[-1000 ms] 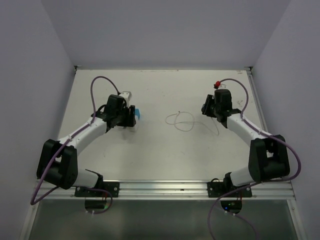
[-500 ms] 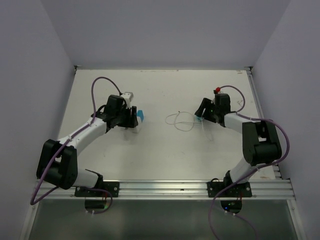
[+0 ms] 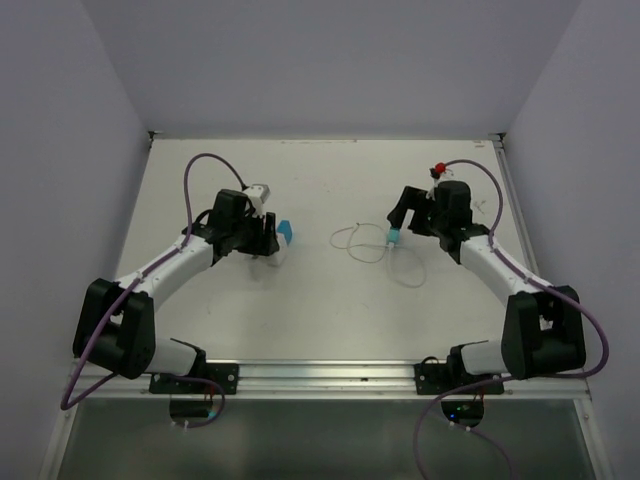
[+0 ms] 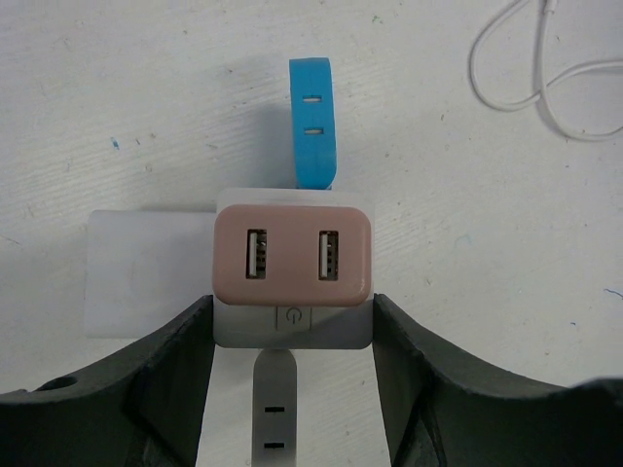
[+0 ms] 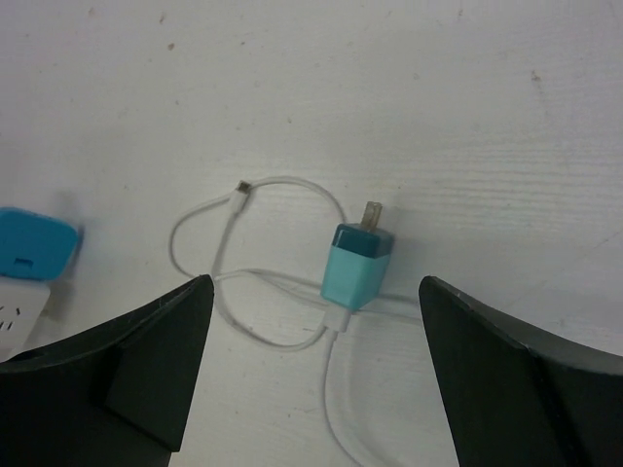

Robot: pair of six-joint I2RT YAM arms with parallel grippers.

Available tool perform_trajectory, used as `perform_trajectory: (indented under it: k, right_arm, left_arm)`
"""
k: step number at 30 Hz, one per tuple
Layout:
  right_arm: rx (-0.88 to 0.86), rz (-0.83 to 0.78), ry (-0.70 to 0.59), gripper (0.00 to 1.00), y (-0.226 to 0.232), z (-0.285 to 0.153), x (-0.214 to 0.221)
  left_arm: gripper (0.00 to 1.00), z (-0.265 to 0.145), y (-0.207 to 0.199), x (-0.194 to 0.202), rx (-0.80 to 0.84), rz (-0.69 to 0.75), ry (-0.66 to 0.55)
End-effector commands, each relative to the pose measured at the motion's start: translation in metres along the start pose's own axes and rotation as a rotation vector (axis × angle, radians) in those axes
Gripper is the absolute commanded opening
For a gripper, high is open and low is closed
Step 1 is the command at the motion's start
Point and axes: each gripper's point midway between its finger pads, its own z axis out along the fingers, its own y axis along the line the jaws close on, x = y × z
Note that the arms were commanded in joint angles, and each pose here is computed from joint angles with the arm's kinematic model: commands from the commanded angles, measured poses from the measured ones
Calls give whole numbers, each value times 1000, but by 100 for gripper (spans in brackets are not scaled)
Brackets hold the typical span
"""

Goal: Pull the plug off the socket

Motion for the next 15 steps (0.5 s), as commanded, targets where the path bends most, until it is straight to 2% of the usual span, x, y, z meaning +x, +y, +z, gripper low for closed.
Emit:
perform_trajectory:
  k: [1, 8, 9, 15]
  right_arm:
    - [-61, -98, -24, 91, 26, -19, -5]
    - [-245, -236, 23, 90, 81, -29, 21]
    - [-279, -251, 36, 90, 90, -30, 27]
    - [-347, -334, 61, 90, 109, -34, 45]
  left_arm:
    - [0, -7, -16, -39, 62, 24, -142]
    - [0, -4, -22, -34, 85, 79, -124]
    - [2, -4, -23, -34, 91, 88, -123]
    - [5, 7, -34, -41, 157, 213, -93]
